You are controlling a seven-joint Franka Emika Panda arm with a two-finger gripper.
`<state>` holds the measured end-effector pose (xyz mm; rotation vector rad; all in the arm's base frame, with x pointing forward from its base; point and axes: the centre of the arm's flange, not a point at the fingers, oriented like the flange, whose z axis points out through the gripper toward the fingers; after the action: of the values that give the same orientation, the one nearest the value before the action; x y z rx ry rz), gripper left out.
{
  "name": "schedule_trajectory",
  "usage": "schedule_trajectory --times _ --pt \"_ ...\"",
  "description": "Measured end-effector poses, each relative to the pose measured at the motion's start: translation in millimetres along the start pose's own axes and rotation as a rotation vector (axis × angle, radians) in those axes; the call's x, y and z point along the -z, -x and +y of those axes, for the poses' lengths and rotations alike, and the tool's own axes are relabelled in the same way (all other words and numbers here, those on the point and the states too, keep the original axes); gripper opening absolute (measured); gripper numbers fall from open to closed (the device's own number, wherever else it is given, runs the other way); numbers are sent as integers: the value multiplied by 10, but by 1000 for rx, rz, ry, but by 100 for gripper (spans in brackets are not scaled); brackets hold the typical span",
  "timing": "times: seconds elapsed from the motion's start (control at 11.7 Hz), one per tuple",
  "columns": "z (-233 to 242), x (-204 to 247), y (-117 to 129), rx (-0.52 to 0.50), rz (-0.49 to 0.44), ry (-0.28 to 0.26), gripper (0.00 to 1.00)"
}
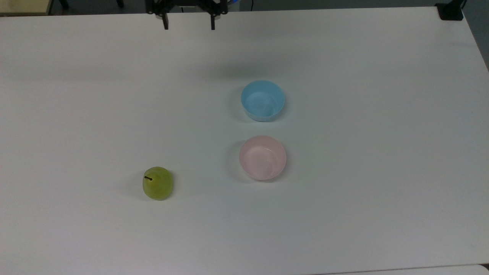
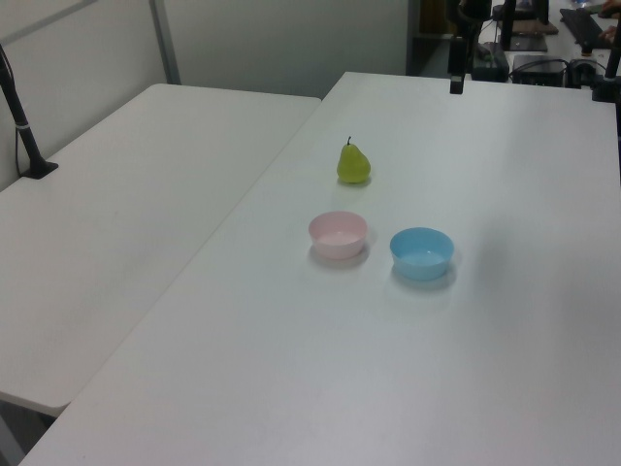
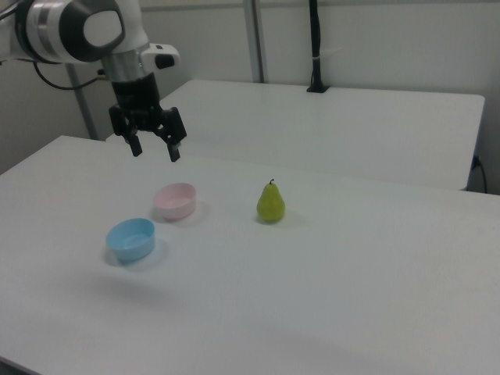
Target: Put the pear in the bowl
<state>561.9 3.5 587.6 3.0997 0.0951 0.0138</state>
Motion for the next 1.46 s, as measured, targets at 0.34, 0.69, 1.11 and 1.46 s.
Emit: schedule_trajectory --times 0.34,0.69,1.11,1.46 --pt "607 -259 -223 -29 -13 5 100" --pt "834 -943 -839 -41 96 32 100" --pt "890 -1763 -1355 -33 230 60 100" --pt "882 -2407 -1623 -22 339 79 100"
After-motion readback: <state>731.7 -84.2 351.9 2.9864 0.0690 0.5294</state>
